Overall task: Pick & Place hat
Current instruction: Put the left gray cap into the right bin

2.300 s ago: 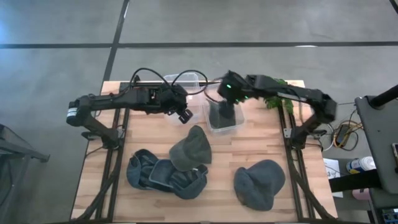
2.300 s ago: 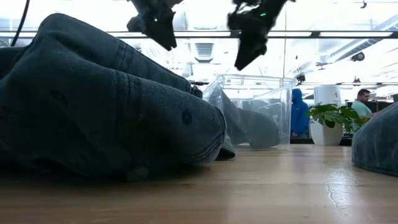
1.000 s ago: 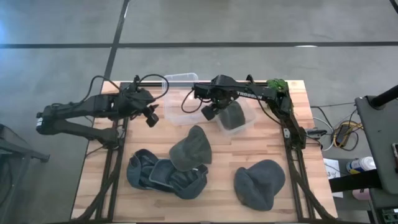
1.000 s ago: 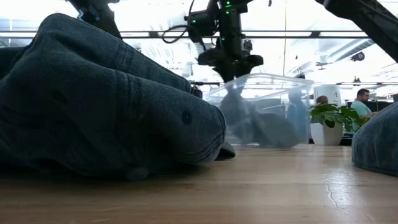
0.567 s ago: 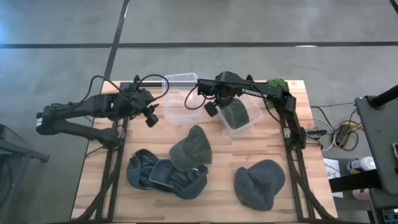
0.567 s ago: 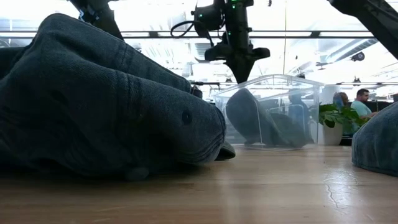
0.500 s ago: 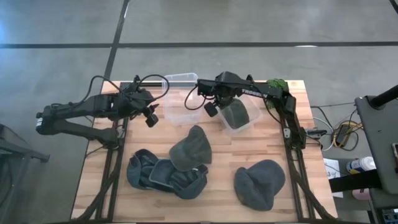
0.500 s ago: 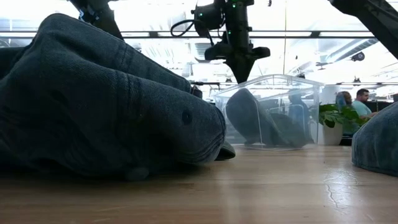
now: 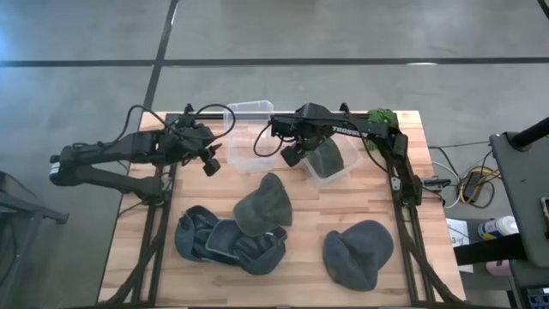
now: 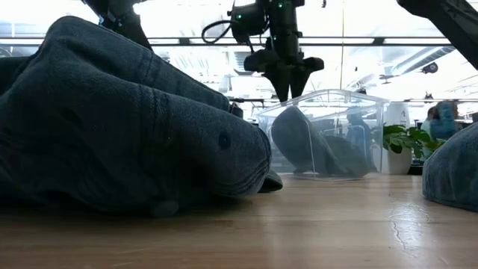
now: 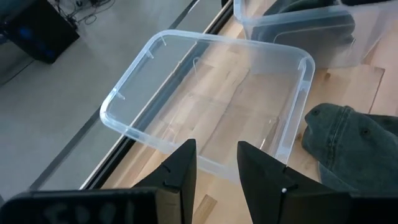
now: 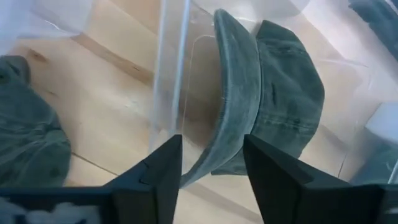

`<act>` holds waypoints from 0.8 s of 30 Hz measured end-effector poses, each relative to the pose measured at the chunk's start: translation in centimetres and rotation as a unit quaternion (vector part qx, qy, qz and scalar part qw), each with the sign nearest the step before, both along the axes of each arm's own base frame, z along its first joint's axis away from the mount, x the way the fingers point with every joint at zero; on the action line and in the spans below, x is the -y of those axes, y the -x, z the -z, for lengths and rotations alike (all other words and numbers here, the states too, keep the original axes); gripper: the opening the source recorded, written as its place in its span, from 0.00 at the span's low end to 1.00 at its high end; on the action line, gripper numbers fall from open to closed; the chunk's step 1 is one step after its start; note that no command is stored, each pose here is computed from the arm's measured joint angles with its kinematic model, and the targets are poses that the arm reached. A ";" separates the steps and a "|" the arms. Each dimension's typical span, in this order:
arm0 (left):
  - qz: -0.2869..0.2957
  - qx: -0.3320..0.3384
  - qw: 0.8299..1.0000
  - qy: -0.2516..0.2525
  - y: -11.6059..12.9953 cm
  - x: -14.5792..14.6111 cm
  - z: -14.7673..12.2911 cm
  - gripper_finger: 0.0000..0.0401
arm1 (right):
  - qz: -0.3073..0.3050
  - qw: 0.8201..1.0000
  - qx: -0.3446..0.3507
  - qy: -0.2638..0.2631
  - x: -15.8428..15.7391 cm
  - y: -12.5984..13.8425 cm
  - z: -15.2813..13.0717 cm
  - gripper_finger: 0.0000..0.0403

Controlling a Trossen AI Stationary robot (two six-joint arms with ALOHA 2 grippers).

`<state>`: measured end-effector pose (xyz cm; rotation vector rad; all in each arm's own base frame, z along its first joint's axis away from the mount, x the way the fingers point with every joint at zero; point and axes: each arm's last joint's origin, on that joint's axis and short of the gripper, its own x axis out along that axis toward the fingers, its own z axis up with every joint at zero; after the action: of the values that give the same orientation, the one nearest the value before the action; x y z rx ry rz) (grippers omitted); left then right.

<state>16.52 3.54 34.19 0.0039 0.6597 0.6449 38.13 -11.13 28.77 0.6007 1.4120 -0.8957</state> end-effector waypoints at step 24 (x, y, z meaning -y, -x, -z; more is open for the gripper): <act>-0.008 -0.006 1.000 -0.011 0.0 -0.1 0.0 0.27 | 0.093 0.995 0.011 0.027 0.2 4.0 -1.8 0.03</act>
<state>16.49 3.62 34.14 0.0233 0.6649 0.6690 34.18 -11.36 30.56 0.7069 1.3220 -1.0677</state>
